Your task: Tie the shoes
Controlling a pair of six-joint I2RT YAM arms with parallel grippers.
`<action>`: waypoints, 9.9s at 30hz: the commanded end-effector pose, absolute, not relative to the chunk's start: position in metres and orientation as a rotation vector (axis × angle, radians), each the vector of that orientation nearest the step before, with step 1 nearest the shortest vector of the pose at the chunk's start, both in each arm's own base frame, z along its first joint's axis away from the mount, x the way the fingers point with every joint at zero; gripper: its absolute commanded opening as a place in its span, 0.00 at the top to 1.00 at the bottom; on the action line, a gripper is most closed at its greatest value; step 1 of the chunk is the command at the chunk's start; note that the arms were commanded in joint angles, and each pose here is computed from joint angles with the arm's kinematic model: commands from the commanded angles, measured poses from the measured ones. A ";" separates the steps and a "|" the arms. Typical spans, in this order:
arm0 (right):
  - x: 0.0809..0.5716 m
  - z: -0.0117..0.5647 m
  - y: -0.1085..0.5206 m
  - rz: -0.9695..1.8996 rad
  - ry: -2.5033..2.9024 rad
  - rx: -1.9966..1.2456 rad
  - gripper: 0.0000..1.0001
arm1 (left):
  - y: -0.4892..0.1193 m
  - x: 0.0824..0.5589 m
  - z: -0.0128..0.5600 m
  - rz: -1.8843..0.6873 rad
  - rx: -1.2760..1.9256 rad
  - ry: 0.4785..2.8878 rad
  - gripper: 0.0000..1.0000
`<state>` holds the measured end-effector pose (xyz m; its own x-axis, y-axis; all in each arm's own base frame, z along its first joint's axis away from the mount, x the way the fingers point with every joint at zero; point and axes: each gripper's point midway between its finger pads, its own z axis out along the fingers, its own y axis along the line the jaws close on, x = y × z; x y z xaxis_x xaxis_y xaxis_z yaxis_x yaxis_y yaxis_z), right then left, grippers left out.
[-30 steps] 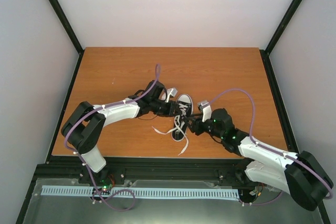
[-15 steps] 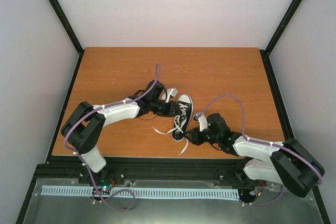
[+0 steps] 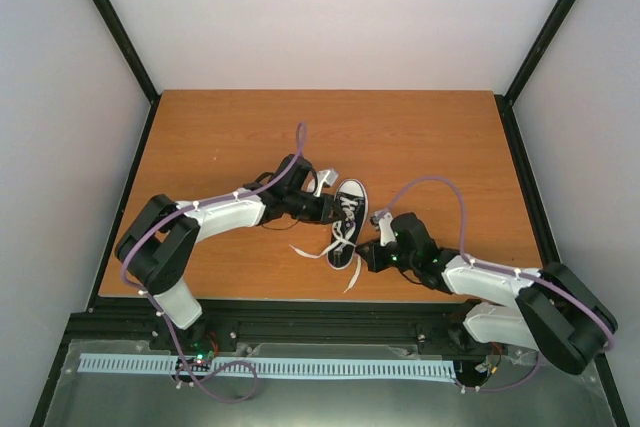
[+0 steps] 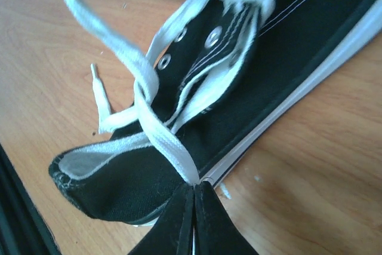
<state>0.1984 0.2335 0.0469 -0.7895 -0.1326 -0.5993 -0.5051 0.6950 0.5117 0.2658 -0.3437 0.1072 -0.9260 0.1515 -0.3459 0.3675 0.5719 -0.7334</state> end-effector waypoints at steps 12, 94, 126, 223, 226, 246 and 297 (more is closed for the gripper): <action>0.268 0.092 0.205 0.789 2.383 -0.172 0.97 | -0.351 0.231 0.114 -1.258 0.798 2.440 0.99; 0.281 0.103 0.252 0.936 2.326 -0.404 0.97 | -0.343 0.290 0.098 -1.172 0.514 2.428 0.99; 0.275 0.062 0.258 0.885 2.419 -0.395 0.97 | -0.340 0.286 0.093 -1.230 0.441 2.403 0.99; 0.263 0.078 0.221 0.719 2.388 -0.343 0.72 | -0.341 0.289 0.066 -1.333 0.229 2.545 0.99; 0.258 0.084 0.218 0.719 2.366 -0.367 0.66 | -0.341 0.288 0.067 -1.337 0.225 2.543 0.99; 0.245 0.111 0.281 0.644 2.204 -0.849 0.52 | -0.342 0.287 0.074 -1.340 0.248 2.541 0.99; 0.289 0.063 0.203 0.723 2.444 -0.176 0.97 | -0.295 0.307 0.056 -1.087 0.021 2.572 0.99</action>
<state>0.2860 0.2074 0.0692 -0.8014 -0.0244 -0.5976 -0.3282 0.8533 0.4052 0.3020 -0.3031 0.0492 -0.9480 -0.0990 -0.3024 0.1527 0.6922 -0.7053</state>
